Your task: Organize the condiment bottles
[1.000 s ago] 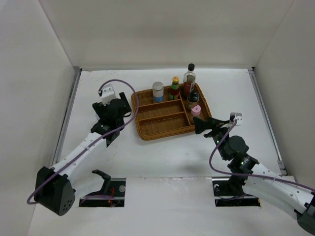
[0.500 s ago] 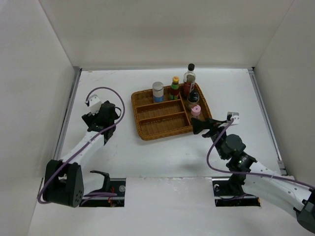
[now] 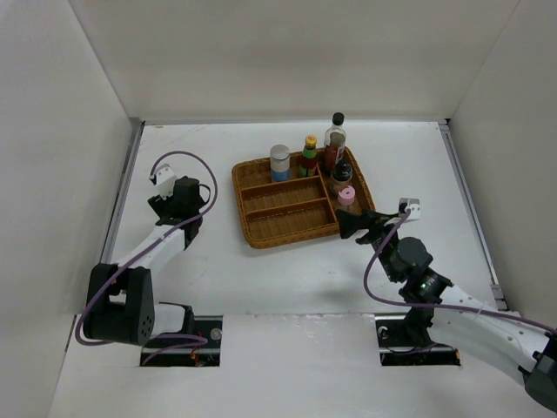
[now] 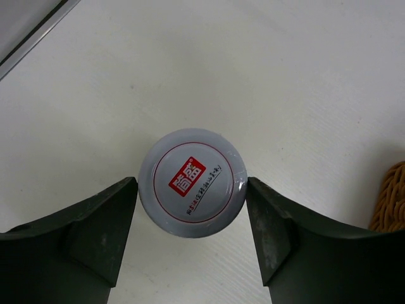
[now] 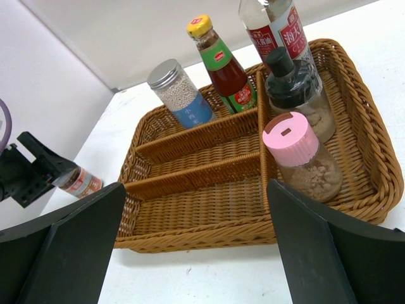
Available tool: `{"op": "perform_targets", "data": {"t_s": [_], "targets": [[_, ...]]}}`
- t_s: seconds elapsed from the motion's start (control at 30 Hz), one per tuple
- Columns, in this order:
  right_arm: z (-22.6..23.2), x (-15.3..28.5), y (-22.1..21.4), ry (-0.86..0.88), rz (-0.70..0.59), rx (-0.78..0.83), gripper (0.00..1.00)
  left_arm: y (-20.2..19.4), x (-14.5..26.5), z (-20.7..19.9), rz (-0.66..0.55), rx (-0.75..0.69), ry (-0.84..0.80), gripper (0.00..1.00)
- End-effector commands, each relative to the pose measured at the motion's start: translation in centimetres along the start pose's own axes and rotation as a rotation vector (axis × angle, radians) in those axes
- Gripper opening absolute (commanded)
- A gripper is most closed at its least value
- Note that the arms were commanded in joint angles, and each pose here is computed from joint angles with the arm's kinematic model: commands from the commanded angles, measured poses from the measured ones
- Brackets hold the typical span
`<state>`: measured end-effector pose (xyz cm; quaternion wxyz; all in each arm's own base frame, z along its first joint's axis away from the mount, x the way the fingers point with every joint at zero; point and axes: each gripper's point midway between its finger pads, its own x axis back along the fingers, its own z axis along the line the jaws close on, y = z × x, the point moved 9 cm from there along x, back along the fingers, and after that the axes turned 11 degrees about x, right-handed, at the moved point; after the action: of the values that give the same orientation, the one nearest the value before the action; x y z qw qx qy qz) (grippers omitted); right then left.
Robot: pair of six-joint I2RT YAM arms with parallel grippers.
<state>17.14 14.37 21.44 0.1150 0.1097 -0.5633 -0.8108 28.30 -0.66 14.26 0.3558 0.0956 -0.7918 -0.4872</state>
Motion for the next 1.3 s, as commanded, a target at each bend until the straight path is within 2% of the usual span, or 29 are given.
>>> {"op": "perform_targets", "data": {"t_s": [0.0, 0.17, 0.3, 0.53, 0.73, 0.97, 1.27], "targets": [[0.6, -0.2, 1.9, 0.027, -0.077, -0.048, 1.0, 1.2, -0.5, -1.1, -0.057, 0.044, -0.045, 0.65], [0.6, -0.2, 1.9, 0.026, -0.076, -0.047, 1.0, 1.2, -0.4, -1.1, -0.064, 0.051, -0.051, 0.46], [0.6, -0.2, 1.9, 0.027, -0.077, -0.048, 1.0, 2.8, 1.5, -2.2, -0.104, 0.063, -0.113, 0.4], [0.6, -0.3, 1.7, 0.025, -0.071, -0.045, 1.0, 8.1, 7.5, -5.6, -0.227, 0.113, -0.283, 0.37], [0.6, -0.4, 1.6, 0.021, -0.065, -0.041, 1.0, 8.8, 10.7, -11.9, -0.205, 0.119, -0.467, 0.37], [0.7, -0.5, 1.4, 0.033, -0.051, -0.036, 1.0, 7.3, 10.3, -18.8, -0.175, 0.089, -0.577, 0.37], [0.6, -0.5, 1.6, 0.031, -0.061, -0.036, 1.0, 3.3, 7.5, -22.2, -0.103, 0.02, -0.595, 0.37]]}}
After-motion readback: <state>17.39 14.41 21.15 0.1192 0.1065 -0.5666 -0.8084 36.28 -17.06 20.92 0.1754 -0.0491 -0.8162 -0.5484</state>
